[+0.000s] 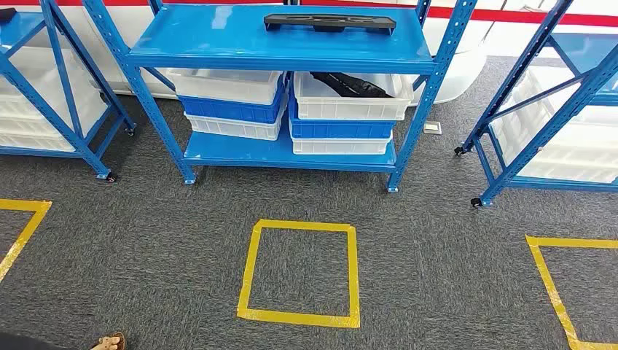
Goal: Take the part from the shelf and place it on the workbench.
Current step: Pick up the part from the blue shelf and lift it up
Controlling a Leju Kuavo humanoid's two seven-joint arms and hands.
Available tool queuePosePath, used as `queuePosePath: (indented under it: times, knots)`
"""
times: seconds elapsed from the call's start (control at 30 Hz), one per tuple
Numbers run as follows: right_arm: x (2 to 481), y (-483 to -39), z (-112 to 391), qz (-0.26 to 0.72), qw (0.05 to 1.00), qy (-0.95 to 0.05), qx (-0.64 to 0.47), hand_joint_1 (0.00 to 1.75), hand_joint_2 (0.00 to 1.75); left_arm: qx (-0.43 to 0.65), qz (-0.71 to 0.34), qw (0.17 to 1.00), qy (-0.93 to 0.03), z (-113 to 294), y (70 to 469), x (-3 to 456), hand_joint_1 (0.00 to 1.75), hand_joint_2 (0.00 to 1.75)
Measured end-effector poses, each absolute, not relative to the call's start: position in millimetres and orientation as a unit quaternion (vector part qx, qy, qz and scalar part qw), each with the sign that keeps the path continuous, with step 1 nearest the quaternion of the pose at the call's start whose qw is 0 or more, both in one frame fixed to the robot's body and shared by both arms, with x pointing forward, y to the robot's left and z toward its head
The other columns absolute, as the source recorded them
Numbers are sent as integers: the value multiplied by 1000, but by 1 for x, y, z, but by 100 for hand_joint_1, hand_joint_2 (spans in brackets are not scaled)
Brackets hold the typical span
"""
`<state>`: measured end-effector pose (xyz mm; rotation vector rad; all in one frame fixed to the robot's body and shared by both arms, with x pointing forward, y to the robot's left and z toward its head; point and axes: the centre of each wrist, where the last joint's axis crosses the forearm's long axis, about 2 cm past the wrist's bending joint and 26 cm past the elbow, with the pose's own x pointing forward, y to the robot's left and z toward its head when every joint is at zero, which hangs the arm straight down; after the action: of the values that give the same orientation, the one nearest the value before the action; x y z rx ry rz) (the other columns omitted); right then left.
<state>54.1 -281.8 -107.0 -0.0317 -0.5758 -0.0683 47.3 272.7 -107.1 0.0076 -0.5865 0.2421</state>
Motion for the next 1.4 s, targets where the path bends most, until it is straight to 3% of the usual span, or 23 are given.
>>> queuePosePath:
  times: [0.1,0.2,0.23,0.33,0.8,1.07,1.2,1.4]
  knots:
    - [61,-279,-106,-40,951,-305,-20,0,175,6,128,942,-310,-106,270,53,0,175]
    - [75,-274,-104,-43,938,-343,-27,0,44,10,138,928,-345,-104,266,64,0,175]
    - [81,-271,-103,-42,933,-357,-29,0,44,12,141,923,-358,-104,265,69,0,175]
    - [101,-260,-98,-30,916,-398,-33,0,175,16,146,907,-394,-101,260,82,0,175]
    - [203,-202,-55,81,820,-562,-77,0,175,30,138,828,-543,-80,234,153,0,175]
    - [247,-183,-25,156,745,-634,-139,0,175,43,100,818,-565,-73,224,171,0,175]
    - [294,-167,16,194,679,-690,-160,0,175,28,86,817,-569,-70,216,175,0,0]
    - [367,-162,122,200,557,-778,-210,0,175,15,52,814,-578,-67,205,180,0,0]
